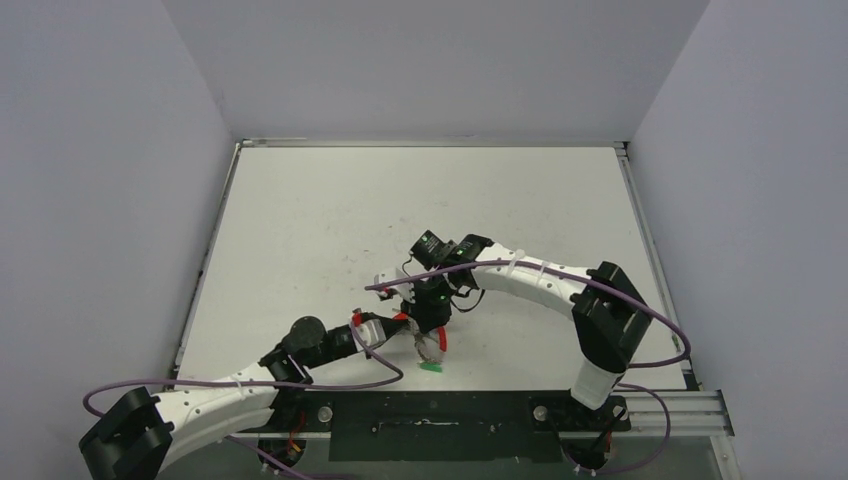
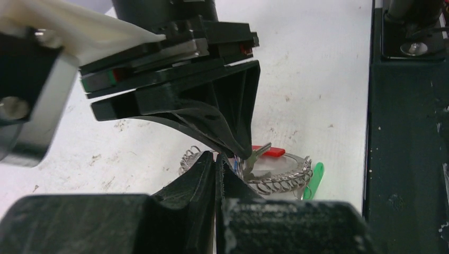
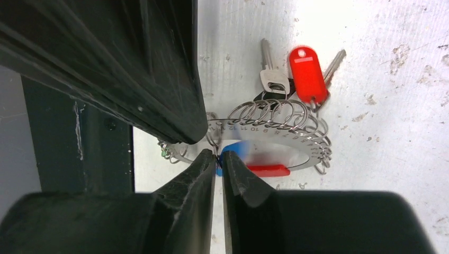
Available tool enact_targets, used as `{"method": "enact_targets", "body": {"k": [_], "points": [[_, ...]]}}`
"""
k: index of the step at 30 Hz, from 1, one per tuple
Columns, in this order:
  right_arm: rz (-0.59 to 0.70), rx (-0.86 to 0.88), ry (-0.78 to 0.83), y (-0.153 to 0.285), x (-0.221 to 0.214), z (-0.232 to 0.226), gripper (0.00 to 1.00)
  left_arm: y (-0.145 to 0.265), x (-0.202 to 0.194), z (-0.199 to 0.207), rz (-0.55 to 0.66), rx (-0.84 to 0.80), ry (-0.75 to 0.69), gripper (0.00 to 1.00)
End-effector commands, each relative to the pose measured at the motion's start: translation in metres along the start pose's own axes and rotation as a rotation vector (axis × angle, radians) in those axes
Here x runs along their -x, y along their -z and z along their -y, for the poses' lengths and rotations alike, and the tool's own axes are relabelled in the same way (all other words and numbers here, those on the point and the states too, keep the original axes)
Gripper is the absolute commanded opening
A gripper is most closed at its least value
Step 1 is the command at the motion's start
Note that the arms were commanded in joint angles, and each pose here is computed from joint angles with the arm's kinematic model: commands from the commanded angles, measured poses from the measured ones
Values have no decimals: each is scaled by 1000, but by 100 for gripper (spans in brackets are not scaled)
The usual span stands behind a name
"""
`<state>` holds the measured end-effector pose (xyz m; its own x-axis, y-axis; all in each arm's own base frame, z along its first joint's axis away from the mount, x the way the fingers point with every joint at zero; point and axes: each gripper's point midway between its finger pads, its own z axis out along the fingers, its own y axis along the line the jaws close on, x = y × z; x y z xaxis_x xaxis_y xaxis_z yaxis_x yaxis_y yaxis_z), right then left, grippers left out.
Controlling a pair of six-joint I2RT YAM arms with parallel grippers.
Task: Put the keys on the keyring
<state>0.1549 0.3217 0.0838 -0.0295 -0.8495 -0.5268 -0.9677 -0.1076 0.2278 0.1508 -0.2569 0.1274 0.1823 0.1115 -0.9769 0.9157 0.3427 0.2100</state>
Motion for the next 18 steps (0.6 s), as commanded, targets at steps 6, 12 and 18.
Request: {"method": "enact_targets", "body": {"k": [6, 12, 18], "points": [[228, -34, 93, 21, 33, 0, 22, 0, 23, -4, 96, 27, 8, 0], [245, -64, 86, 22, 30, 6, 22, 0, 12, -2, 41, 20, 19, 0], [243, -115, 32, 17, 15, 18, 28, 1, -13, -2, -52, 39, 86, 7]]}}
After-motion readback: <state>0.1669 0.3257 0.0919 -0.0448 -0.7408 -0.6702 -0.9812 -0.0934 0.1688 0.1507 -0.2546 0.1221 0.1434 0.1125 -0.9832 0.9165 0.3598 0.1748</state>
